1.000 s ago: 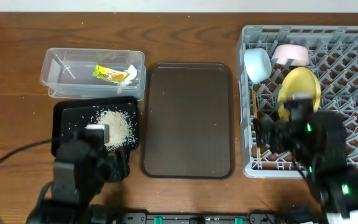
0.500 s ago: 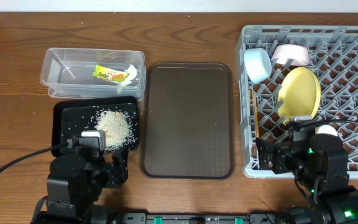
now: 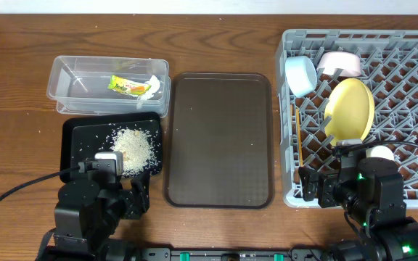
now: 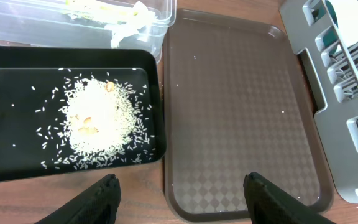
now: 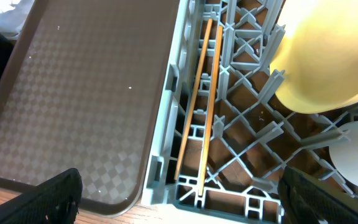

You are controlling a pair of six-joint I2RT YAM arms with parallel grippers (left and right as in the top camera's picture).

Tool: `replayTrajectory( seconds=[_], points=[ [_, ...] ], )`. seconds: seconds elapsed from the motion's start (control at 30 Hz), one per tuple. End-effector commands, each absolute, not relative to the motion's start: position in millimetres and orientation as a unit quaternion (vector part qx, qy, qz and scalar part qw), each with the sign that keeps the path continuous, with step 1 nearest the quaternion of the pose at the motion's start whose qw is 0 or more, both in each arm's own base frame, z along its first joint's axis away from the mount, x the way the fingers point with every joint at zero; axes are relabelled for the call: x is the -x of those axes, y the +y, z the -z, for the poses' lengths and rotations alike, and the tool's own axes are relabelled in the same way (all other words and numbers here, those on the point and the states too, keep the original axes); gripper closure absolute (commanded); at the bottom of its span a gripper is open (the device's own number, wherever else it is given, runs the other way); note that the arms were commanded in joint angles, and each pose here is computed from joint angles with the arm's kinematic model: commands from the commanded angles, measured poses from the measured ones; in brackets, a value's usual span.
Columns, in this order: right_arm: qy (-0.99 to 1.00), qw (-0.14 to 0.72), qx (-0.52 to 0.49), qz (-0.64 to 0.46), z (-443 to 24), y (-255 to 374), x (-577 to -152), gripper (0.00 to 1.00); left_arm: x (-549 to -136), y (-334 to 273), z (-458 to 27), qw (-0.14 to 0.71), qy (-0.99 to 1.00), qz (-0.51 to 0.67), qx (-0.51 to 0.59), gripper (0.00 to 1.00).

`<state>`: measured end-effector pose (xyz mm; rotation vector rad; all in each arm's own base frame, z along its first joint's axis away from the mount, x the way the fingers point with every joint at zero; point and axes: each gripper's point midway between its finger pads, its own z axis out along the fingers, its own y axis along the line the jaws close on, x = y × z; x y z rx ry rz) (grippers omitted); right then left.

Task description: Sort waste into correct bins and load items into the dishwasher rack

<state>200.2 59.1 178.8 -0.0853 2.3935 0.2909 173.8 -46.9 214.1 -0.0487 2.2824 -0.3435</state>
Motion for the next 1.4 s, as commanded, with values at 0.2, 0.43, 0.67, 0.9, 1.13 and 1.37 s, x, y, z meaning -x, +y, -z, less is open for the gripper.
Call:
replayTrajectory(
  seconds=[0.2,0.43,0.67,0.9,1.13,1.37],
  points=[
    [0.898,0.433,0.038,-0.07,-198,38,-211,0.01,-174,-48,-212,0.403,0.904,0.139,0.022,0.33],
    [0.839,0.54,0.014,-0.062,-201,25,-223,0.01,-174,-48,-212,0.403,0.904,0.139,0.022,0.33],
    [0.752,0.655,0.015,-0.065,-207,25,-235,0.01,-174,-48,-212,0.403,0.904,0.139,0.022,0.33],
    [0.672,0.738,0.039,-0.045,-206,26,-244,0.01,-174,-48,-212,0.403,0.904,0.139,0.022,0.33],
    [0.716,0.696,0.043,-0.031,-168,23,-246,0.01,-174,-48,-212,0.403,0.904,0.139,0.022,0.33],
    [0.739,0.672,0.042,-0.03,-152,23,-246,0.01,-174,-48,-212,0.403,0.904,0.139,0.022,0.33]
  ],
)
